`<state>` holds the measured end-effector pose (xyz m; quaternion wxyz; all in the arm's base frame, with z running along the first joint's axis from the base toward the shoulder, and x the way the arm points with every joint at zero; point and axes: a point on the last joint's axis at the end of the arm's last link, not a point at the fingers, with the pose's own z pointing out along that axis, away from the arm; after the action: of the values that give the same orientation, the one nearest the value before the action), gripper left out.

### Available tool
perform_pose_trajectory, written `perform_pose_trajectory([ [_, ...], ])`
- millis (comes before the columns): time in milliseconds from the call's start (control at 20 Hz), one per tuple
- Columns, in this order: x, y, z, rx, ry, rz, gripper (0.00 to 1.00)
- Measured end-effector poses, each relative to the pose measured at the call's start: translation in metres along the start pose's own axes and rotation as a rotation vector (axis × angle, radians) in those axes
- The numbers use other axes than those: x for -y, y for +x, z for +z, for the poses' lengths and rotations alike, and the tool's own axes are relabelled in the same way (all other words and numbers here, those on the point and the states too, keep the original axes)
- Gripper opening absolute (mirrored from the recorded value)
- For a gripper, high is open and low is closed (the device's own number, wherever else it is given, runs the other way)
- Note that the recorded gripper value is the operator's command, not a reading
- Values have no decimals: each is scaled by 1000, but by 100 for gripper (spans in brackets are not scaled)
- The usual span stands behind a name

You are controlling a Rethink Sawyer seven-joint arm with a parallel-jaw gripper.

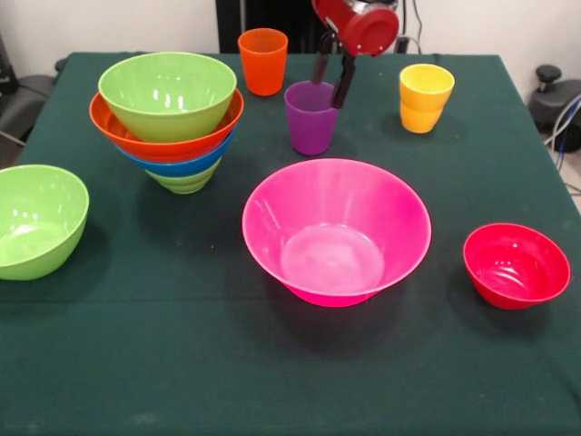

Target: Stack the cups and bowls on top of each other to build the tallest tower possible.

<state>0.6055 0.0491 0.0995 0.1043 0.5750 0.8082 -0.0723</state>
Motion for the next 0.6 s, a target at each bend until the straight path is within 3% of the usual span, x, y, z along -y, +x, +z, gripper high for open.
perform_pose_trajectory([
  [600, 14, 2, 30, -9, 55, 0, 100],
])
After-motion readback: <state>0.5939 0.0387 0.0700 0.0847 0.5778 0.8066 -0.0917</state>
